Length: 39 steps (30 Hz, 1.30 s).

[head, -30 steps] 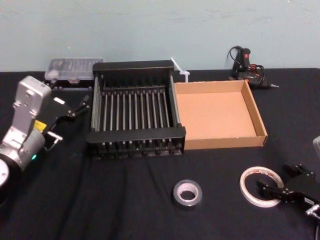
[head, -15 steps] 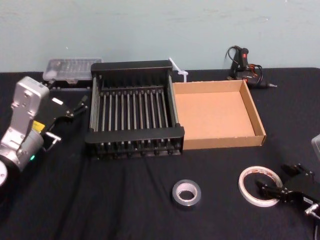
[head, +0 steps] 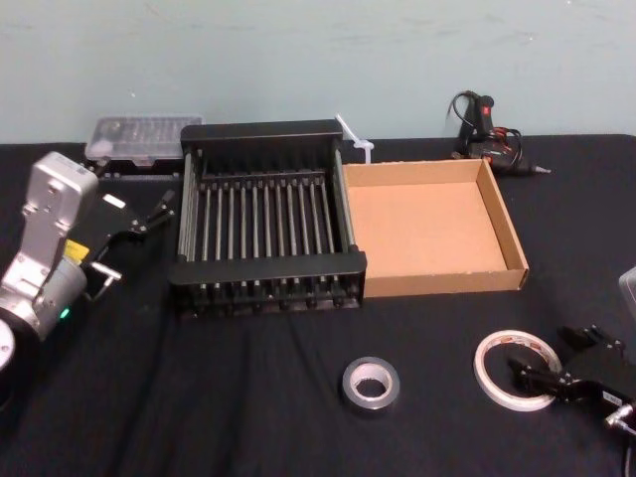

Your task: Pick up the white tape and place it into the black box , Pick up the silver tape and place it into the brown box.

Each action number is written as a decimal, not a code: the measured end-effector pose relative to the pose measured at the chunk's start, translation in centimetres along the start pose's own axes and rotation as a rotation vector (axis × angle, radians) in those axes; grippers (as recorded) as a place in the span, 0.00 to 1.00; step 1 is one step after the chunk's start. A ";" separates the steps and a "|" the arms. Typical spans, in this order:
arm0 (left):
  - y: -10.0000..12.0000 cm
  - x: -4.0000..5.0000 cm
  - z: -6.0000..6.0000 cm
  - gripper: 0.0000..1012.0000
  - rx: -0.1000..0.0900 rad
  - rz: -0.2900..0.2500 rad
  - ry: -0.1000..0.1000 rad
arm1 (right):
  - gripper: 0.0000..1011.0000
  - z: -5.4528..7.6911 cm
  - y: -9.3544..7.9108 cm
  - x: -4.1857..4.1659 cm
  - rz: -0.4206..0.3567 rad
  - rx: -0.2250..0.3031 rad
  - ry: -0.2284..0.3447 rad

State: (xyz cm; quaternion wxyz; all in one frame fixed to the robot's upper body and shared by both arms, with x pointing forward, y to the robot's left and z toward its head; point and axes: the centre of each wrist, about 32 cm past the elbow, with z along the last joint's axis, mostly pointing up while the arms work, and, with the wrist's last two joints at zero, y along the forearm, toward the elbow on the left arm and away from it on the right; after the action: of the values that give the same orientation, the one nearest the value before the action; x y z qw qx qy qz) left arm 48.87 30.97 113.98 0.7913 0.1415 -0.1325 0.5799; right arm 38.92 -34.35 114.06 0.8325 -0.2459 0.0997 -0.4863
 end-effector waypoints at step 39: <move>0.0 0.00 0.0 0.99 0.000 0.000 0.000 | 0.09 0.0 0.0 -0.01 0.000 0.001 0.000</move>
State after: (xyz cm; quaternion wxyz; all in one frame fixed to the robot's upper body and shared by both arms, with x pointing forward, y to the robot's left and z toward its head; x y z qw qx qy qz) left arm 48.86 30.97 113.98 0.7913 0.1415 -0.1325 0.5799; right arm 38.92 -34.34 114.05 0.8326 -0.2455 0.0996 -0.4865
